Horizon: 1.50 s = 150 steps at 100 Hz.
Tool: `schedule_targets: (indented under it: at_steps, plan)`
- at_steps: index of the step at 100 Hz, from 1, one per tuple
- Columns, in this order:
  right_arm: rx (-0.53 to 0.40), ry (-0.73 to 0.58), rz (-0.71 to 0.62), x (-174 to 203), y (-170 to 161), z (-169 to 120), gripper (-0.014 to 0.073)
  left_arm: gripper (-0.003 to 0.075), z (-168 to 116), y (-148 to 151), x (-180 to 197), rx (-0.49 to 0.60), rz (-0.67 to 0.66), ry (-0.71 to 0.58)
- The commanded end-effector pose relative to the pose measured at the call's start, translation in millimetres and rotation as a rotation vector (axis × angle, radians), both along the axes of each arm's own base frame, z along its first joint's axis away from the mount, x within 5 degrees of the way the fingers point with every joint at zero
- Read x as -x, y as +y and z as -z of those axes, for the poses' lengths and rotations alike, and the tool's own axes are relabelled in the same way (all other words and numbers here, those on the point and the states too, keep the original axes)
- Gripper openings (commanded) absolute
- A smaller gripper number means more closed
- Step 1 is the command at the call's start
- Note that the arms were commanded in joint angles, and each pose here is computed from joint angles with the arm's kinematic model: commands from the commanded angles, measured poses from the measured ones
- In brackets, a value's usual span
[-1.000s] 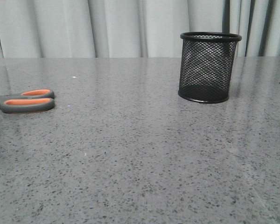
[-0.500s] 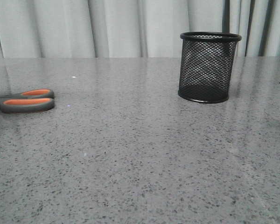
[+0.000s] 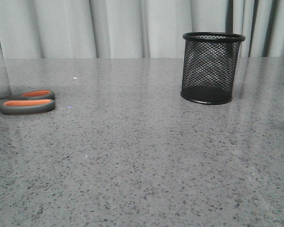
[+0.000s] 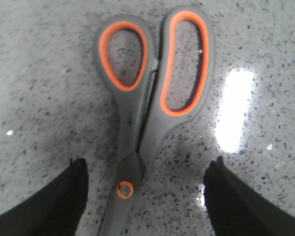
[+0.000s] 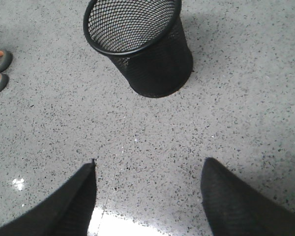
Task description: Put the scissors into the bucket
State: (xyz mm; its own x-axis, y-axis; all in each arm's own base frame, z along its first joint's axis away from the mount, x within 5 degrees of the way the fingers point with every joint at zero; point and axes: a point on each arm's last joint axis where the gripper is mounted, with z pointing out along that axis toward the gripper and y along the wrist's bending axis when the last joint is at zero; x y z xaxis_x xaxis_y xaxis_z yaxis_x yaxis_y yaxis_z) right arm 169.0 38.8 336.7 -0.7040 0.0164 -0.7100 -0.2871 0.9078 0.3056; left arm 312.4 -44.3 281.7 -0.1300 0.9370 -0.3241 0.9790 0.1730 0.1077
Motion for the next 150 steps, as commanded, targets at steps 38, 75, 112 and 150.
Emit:
schedule_targets:
  at_steps: [38, 75, 112, 150]
  plan:
    - [-0.019, -0.074, 0.009, -2.2, 0.0, -14.0, 0.0415, 0.0461, 6.2, -13.8, -16.9, -0.024, 0.068, -0.079]
    - [-0.019, -0.076, 0.01, -2.3, -0.1, -14.1, 0.0415, 0.0461, 21.1, -15.2, -17.7, -0.019, 0.084, 0.02]
    - [-0.017, -0.073, 0.006, -2.0, 0.1, -13.8, 0.0415, 0.0417, 24.9, -16.3, -14.7, -0.009, 0.114, 0.073]
    - [-0.015, -0.074, 0.003, -2.0, 0.1, -13.8, 0.0415, 0.0099, 26.3, -16.4, -10.0, -0.009, 0.154, 0.124]
